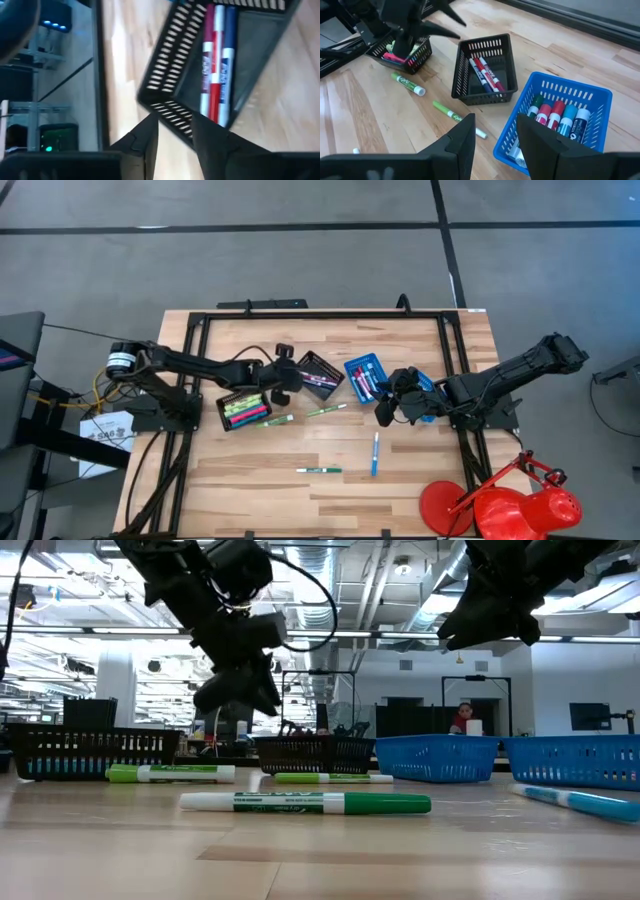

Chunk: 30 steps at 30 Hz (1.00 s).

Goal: Pick & Place Markers
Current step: Put the small blue marker into the right black bin

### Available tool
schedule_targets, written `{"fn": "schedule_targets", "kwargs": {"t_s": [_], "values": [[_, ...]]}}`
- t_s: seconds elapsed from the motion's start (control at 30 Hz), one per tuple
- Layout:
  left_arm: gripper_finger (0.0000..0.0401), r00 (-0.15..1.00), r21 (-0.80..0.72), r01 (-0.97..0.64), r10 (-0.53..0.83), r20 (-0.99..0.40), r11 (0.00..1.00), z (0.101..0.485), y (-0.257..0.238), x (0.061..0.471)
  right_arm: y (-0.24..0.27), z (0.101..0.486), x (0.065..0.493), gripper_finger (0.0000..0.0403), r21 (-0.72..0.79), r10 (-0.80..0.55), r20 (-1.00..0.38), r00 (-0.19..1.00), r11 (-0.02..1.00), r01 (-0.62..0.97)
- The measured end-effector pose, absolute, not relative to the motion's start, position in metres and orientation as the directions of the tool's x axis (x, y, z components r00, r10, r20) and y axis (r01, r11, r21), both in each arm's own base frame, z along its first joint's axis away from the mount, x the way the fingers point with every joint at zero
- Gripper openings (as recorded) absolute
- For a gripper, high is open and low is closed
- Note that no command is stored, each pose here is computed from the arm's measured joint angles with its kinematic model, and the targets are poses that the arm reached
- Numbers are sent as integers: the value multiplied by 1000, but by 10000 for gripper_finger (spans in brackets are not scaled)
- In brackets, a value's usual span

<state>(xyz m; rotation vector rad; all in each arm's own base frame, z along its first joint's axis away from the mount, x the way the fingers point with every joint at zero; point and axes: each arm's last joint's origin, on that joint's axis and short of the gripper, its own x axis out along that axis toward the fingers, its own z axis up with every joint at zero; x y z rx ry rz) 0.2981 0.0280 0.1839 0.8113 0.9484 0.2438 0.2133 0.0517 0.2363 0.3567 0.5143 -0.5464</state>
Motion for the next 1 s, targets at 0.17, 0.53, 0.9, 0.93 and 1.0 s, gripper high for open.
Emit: {"fn": "schedule_targets", "kwargs": {"t_s": [0.17,0.53,0.9,0.93,1.0], "values": [[130,620,707,60,528,-580,705,203,28,292,53,236,213,132,226,-392,-549,738,780,583],[123,744,585,-133,471,-474,800,250,25,271,100,217,210,132,588,102,-730,676,598,545],[119,772,577,-168,471,-427,799,264,25,262,147,197,218,132,184,83,-983,164,431,883],[118,772,578,-168,471,-427,799,264,25,262,150,192,219,132,134,57,-991,122,422,897],[118,771,578,-167,471,-428,799,264,25,262,154,178,223,132,65,30,-998,58,412,909]]}}
